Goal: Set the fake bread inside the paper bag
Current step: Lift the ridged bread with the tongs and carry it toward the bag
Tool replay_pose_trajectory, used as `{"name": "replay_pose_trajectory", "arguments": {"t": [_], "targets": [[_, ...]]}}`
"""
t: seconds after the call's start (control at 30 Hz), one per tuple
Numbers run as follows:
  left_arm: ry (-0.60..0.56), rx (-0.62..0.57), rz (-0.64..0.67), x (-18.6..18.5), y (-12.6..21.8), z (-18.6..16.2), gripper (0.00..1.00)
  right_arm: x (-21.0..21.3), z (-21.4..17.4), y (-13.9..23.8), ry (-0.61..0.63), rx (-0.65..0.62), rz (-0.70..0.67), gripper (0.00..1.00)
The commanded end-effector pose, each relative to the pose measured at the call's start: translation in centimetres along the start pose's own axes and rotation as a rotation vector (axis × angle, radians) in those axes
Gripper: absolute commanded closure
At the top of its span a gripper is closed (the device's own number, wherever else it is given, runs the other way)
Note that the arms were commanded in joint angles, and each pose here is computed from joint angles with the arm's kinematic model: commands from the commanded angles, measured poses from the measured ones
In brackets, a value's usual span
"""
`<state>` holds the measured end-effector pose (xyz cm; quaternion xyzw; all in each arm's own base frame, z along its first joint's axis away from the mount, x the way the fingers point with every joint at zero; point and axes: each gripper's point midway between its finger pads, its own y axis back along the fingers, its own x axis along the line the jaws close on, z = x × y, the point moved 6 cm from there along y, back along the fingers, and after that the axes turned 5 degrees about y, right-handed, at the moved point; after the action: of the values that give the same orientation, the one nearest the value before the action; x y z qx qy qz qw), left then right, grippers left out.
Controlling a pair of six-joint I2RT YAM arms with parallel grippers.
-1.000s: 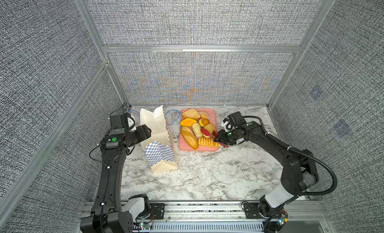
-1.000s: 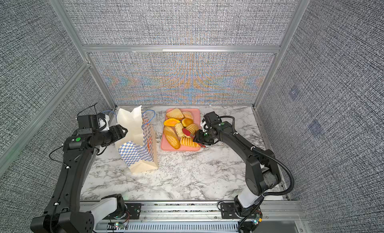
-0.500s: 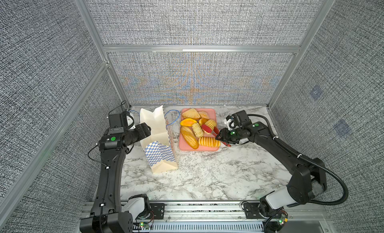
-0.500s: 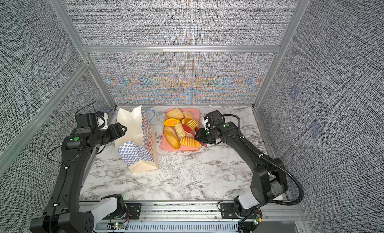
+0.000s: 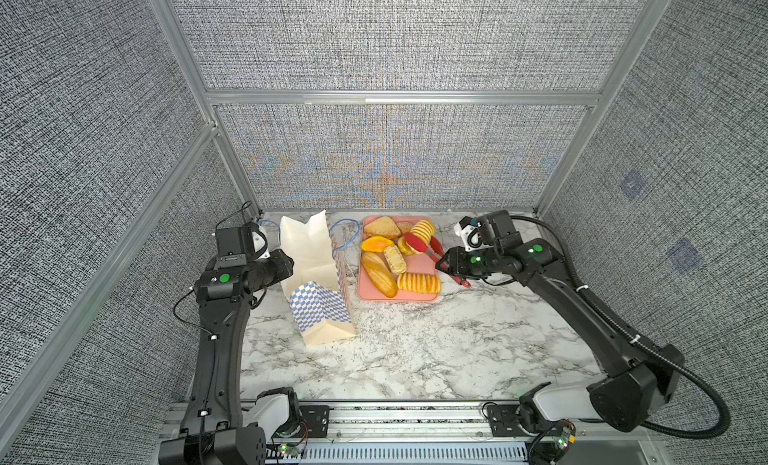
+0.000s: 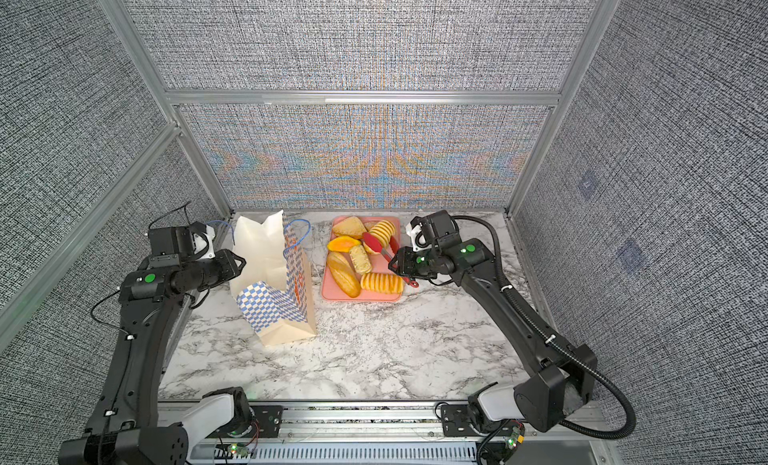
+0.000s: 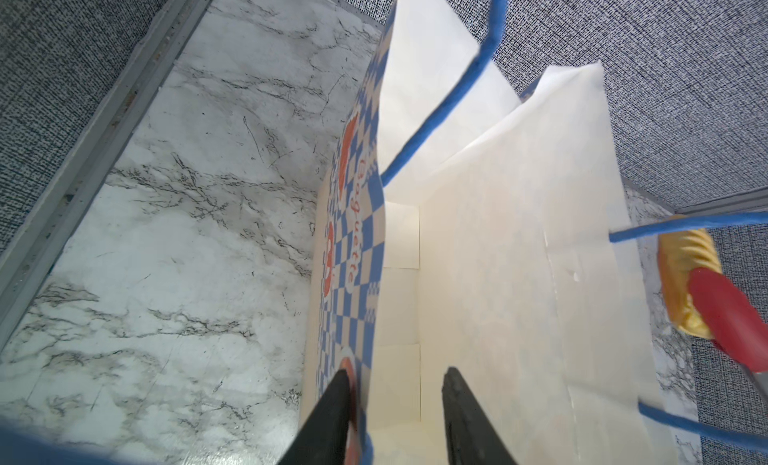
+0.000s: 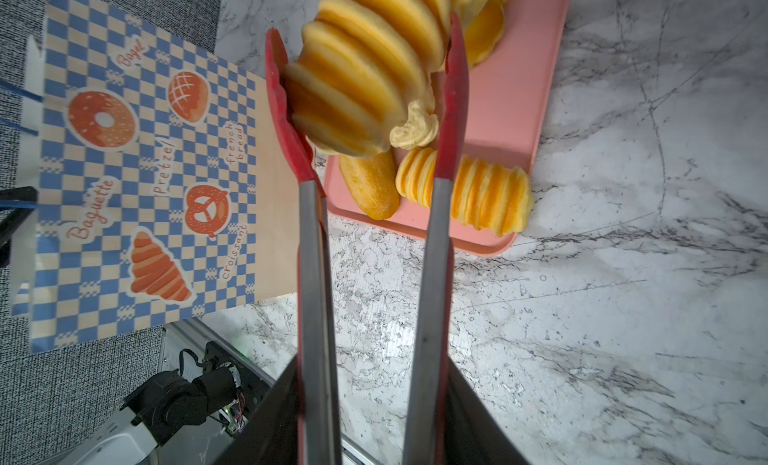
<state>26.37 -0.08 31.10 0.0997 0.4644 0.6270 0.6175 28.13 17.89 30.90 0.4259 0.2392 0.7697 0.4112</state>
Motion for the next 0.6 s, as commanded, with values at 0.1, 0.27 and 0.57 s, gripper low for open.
{"name": "replay_pose_trajectory", "arguments": {"t": [0.1,0.27,0.57], "targets": [[-0.014,-0.002,-0.004,-0.1,0.1,-0.1,0.77,2.5,1.0,2.9,0.094,-0.057,0.012,0.52],[-0.020,-0.004,-0.031,-0.4,0.4,0.1,0.90,5.0,1.6,4.5,0.166,-0.092,0.047,0.52],[-0.029,0.009,-0.061,-1.0,0.2,0.4,1.00,9.4,2.2,6.9,0.310,-0.178,0.112,0.52]]}}
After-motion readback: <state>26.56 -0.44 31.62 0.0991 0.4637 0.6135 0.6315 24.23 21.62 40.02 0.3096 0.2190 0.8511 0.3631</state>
